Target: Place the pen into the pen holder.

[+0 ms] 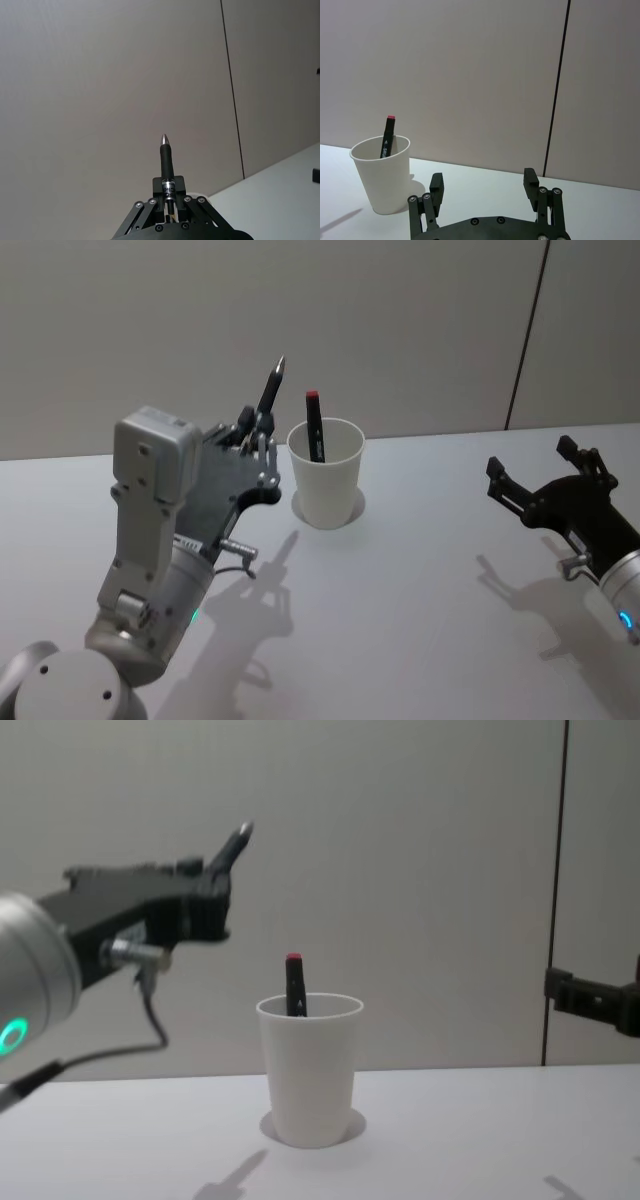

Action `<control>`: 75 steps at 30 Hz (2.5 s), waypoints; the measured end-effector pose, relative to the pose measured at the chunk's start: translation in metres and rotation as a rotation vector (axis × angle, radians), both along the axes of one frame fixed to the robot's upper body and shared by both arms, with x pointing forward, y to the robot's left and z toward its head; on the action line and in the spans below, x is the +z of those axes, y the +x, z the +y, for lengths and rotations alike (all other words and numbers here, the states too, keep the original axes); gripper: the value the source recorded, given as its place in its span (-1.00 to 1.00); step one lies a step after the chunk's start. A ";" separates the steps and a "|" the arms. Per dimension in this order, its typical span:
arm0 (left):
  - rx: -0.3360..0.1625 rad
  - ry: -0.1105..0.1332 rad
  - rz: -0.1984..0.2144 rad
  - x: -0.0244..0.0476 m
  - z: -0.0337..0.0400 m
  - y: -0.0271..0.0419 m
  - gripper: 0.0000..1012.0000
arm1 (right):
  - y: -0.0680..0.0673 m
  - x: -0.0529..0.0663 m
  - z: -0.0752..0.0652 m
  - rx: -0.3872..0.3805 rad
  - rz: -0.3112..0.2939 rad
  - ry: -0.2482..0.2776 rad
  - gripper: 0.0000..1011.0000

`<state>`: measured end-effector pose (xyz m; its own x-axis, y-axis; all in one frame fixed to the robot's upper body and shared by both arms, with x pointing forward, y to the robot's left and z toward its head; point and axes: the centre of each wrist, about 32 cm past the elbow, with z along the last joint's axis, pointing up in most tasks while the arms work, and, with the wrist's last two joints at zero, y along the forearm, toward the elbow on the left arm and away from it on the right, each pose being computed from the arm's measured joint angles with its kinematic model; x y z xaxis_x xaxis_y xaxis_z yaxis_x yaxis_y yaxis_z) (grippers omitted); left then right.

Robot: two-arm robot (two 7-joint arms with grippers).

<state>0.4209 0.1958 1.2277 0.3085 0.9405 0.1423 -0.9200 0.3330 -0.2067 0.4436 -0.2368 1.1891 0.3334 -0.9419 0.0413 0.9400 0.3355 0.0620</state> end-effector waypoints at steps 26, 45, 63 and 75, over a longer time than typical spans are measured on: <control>-0.137 -0.083 -0.264 0.0231 -0.0144 0.0387 -0.75 | 0.016 0.017 0.019 0.124 0.035 0.273 0.98; -0.155 -0.092 -0.300 0.0271 -0.0167 0.0438 -0.75 | 0.028 0.036 0.039 0.269 0.054 0.551 0.98; -0.159 -0.094 -0.306 0.0277 -0.0172 0.0447 -0.75 | 0.028 0.059 0.043 0.373 0.101 0.659 0.98; -0.160 -0.094 -0.308 0.0279 -0.0174 0.0450 -0.75 | 0.036 0.088 0.042 0.507 0.172 0.718 0.98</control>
